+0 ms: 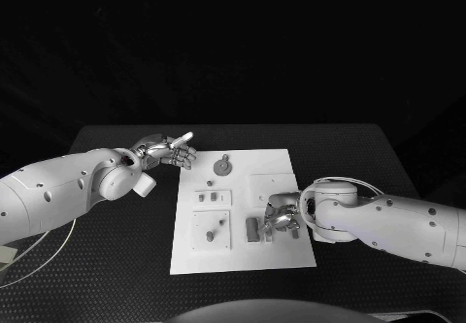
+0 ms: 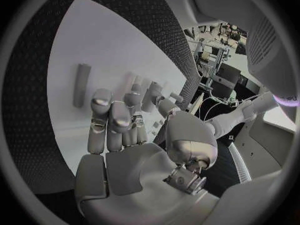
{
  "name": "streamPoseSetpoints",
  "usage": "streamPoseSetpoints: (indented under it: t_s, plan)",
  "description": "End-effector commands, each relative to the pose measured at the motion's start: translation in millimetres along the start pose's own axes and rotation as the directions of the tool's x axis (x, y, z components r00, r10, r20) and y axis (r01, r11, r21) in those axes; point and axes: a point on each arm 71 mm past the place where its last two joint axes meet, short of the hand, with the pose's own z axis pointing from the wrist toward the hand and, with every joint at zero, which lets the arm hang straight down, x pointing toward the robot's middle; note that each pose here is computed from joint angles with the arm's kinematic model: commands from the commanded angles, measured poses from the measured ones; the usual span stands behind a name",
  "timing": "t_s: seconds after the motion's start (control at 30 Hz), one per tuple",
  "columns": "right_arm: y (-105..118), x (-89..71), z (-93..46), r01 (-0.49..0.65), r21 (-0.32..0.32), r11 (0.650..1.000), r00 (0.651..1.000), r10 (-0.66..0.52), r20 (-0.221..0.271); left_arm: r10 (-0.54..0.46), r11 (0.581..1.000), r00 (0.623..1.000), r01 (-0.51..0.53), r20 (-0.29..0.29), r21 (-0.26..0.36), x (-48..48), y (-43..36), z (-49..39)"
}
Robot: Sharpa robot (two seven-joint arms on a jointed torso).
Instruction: Assemble the parts on the task board
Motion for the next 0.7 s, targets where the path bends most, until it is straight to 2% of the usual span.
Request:
streamPoseSetpoints:
  t_s: [0.03,0.1,0.2,0.27,0.4,0.6,0.7]
  plan:
    - [1.4,0.6,-2.9,-0.023,-0.019,1.0,1.0,0.023,0.007,-0.003,1.0,1.0,0.003,-0.017,0.007,1.4,-1.2,0.1]
    - [0.3,-1.1,-5.9,-0.045,-0.02,0.999,0.998,0.046,0.041,-0.003,1.0,1.0,0.003,-0.016,0.007,0.9,-1.0,-0.1]
    - [-1.9,-4.1,-9.7,-0.066,-0.022,0.998,0.996,0.068,0.063,-0.003,1.0,1.0,0.003,-0.015,0.007,0.5,-0.8,-0.4]
    - [-4.7,-11.7,-13.2,-0.106,-0.033,0.994,0.989,0.109,0.104,-0.002,1.0,1.0,0.003,-0.015,0.007,0.7,-0.9,-0.2]
    - [-11.2,-28.5,-19.0,-0.169,-0.032,0.985,0.976,0.172,0.134,-0.002,1.0,1.0,0.002,-0.016,0.007,0.7,-0.9,-0.3]
    - [-27.7,-42.5,-29.8,-0.177,0.015,0.984,0.979,0.174,0.102,0.0,1.0,1.0,0.0,-0.017,0.006,1.2,-1.0,-0.3]
    - [-45.7,-45.0,-33.4,-0.163,0.084,0.983,0.985,0.158,0.065,0.001,1.0,1.0,0.0,-0.015,0.007,1.0,-1.0,-0.5]
